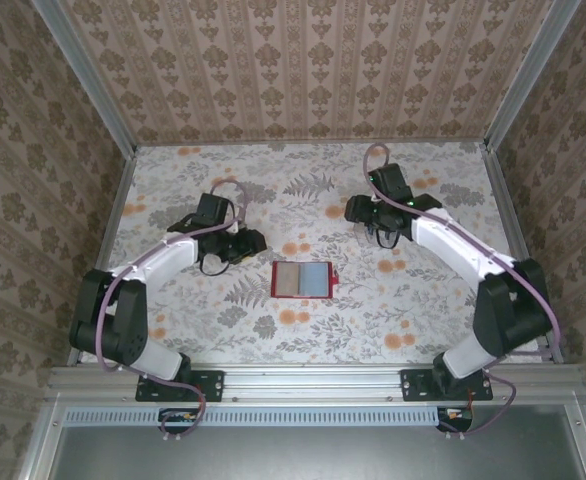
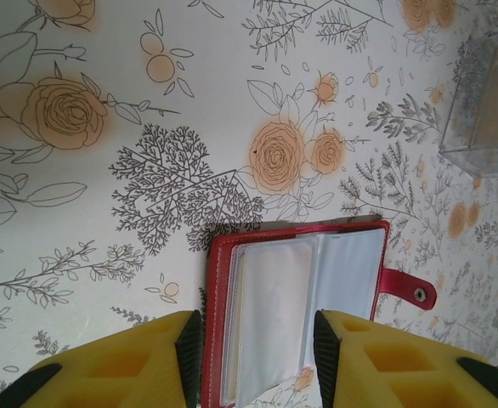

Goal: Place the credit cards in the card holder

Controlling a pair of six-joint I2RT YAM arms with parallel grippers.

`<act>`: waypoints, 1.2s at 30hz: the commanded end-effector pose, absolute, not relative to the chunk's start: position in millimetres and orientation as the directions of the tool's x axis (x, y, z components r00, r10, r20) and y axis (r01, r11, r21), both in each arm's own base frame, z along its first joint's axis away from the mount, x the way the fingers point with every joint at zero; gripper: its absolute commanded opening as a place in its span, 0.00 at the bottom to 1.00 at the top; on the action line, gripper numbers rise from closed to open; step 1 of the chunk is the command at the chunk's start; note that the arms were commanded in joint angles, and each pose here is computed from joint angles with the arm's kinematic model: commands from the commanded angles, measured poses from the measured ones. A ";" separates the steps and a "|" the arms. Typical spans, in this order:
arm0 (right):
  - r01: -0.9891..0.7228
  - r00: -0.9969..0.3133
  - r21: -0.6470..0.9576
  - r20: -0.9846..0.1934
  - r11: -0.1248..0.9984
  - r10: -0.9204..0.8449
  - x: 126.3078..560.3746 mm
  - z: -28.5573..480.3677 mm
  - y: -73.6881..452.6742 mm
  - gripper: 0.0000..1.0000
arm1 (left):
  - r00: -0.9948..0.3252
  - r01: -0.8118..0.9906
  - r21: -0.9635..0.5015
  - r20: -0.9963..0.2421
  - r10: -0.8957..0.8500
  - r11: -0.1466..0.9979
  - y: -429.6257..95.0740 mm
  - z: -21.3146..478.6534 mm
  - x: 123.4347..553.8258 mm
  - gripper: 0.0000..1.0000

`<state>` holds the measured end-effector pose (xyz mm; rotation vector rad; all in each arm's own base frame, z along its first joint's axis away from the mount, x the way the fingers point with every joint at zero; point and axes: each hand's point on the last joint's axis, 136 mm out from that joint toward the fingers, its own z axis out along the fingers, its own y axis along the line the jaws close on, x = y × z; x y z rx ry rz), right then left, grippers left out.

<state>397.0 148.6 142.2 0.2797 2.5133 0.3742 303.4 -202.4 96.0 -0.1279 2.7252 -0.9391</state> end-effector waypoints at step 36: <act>0.152 -0.798 0.636 -0.373 0.757 0.474 450.3 103.7 171.3 0.43 | -0.976 0.015 -0.629 -0.178 -0.125 0.777 -207.6 90.6 300.6 0.44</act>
